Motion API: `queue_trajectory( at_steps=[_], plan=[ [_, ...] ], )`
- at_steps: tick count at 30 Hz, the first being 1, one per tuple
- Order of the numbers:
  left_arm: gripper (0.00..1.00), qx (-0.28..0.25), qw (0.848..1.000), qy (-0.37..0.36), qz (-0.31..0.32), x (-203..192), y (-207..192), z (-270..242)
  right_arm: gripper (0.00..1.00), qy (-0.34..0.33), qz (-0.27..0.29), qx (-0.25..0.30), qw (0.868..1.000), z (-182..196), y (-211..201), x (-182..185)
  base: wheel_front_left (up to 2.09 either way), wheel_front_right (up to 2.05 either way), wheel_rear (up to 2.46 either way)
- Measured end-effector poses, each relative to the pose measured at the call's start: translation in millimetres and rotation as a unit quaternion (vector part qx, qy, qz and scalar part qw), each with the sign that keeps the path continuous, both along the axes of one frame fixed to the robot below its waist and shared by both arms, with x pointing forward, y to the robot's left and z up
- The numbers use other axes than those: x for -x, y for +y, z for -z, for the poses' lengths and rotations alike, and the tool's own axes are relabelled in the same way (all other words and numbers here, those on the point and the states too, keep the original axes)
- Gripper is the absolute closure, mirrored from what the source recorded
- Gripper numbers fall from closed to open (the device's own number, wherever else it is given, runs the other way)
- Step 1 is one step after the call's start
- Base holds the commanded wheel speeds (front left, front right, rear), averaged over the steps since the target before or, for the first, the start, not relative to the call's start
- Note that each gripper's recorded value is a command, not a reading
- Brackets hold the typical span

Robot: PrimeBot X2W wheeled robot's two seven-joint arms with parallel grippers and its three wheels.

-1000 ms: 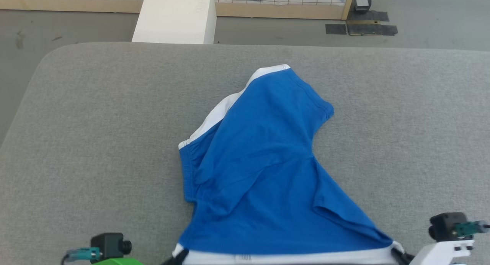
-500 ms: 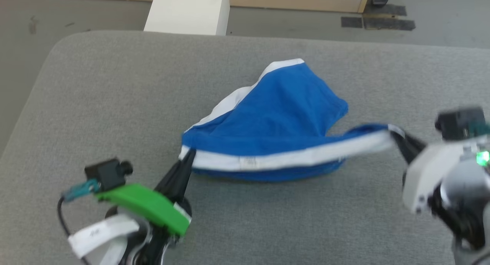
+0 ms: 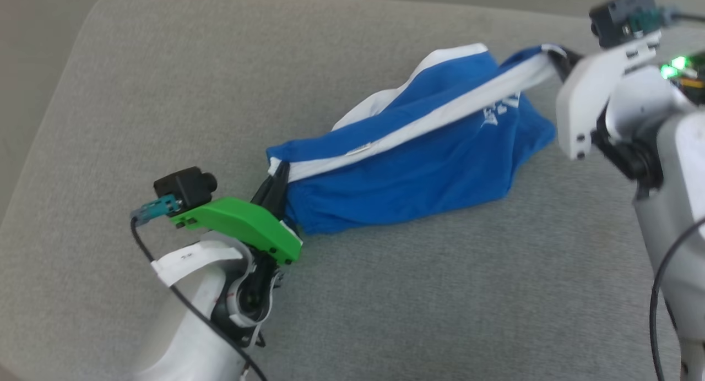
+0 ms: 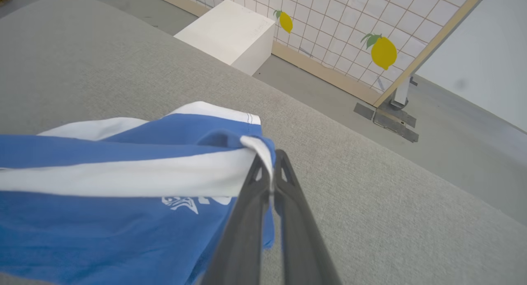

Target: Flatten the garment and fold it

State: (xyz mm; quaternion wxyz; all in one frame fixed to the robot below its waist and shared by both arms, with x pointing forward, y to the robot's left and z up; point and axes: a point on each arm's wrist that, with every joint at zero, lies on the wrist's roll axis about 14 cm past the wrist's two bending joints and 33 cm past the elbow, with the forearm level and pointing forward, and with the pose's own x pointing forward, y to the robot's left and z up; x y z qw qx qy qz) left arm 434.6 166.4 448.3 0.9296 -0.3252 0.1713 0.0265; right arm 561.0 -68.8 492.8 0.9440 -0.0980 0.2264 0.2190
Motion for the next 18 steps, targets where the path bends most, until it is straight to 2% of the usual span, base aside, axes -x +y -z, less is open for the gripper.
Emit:
queue_trajectory(
  at_steps=[7,13,14,16,17,18],
  plan=[
    [1.0,0.003,1.0,0.017,-0.016,-6.5,1.1,17.6,1.0,0.026,-0.03,0.049,0.998,37.4,25.1,-35.7,0.0,0.0,0.0],
    [1.0,-0.007,0.999,0.041,-0.026,-7.2,5.7,37.5,1.0,0.079,-0.051,0.073,0.993,82.0,44.1,-44.8,0.0,0.0,0.0],
    [0.96,-0.007,0.999,0.044,-0.028,-7.1,6.6,40.1,1.0,0.088,-0.054,0.076,0.992,89.5,46.3,-44.7,0.0,0.0,0.0],
    [0.49,-0.007,0.998,0.048,-0.032,-7.0,7.9,44.3,1.0,0.103,-0.056,0.08,0.99,100.5,48.6,-45.5,0.0,0.0,0.0],
    [0.0,-0.006,0.998,0.049,-0.032,-7.3,7.9,45.7,0.93,0.112,-0.055,0.082,0.989,105.7,48.8,-45.9,0.0,0.0,0.0],
    [0.0,-0.004,0.998,0.047,-0.034,-7.5,8.2,46.0,0.3,0.12,-0.054,0.08,0.988,109.3,49.3,-46.3,0.0,0.0,0.0]
  ],
)
